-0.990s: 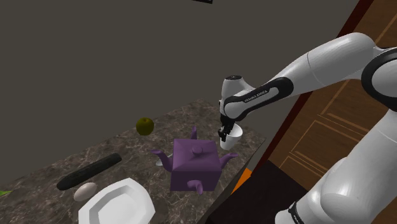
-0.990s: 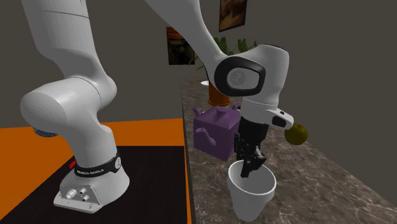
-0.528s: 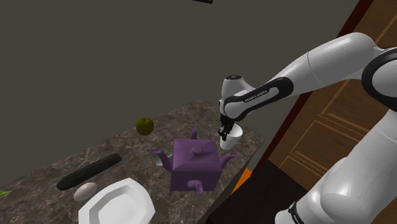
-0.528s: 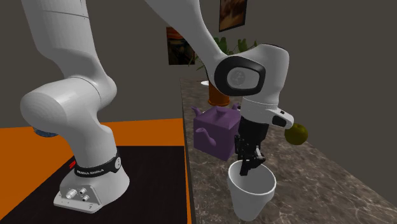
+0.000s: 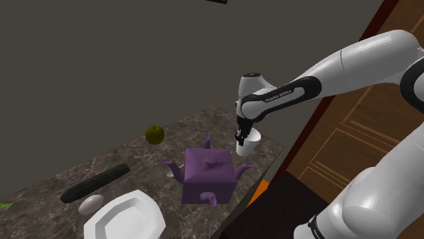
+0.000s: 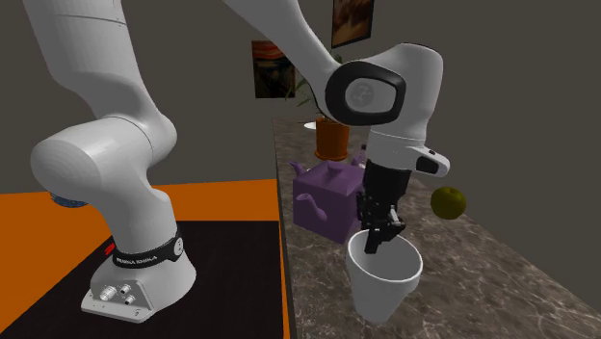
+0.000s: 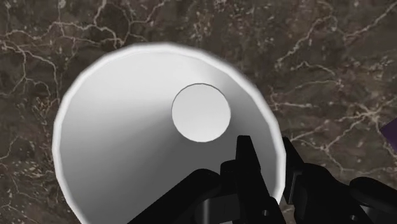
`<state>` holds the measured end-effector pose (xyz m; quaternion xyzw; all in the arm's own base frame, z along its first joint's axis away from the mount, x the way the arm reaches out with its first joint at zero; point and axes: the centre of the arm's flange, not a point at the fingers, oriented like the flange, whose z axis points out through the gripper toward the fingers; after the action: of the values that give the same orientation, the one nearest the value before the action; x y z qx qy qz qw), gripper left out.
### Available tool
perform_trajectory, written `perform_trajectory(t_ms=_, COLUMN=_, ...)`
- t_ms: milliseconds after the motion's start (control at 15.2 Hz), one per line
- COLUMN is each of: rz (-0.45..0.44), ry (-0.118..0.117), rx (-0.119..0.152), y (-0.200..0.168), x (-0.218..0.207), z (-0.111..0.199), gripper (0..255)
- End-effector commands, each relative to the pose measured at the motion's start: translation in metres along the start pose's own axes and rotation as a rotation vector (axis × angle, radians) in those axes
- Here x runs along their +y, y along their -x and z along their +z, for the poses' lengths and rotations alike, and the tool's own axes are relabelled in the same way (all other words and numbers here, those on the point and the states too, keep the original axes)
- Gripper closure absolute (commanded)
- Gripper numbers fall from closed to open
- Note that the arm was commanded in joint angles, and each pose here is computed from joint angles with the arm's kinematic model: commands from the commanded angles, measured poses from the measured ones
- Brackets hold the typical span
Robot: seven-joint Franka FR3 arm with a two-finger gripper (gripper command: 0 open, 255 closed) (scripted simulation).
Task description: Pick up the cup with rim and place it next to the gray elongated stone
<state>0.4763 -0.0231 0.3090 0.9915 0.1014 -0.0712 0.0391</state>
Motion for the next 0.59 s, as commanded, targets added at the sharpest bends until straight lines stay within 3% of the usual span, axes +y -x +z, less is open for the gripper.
perform_trajectory(t_ms=0, rz=0.0, ry=0.0, rx=0.0, y=0.002, x=0.0, z=-0.01, gripper=255)
perform_trajectory(t_ms=528, rz=0.0, ry=0.0, rx=0.0, y=0.008, x=0.003, z=-0.052, gripper=255)
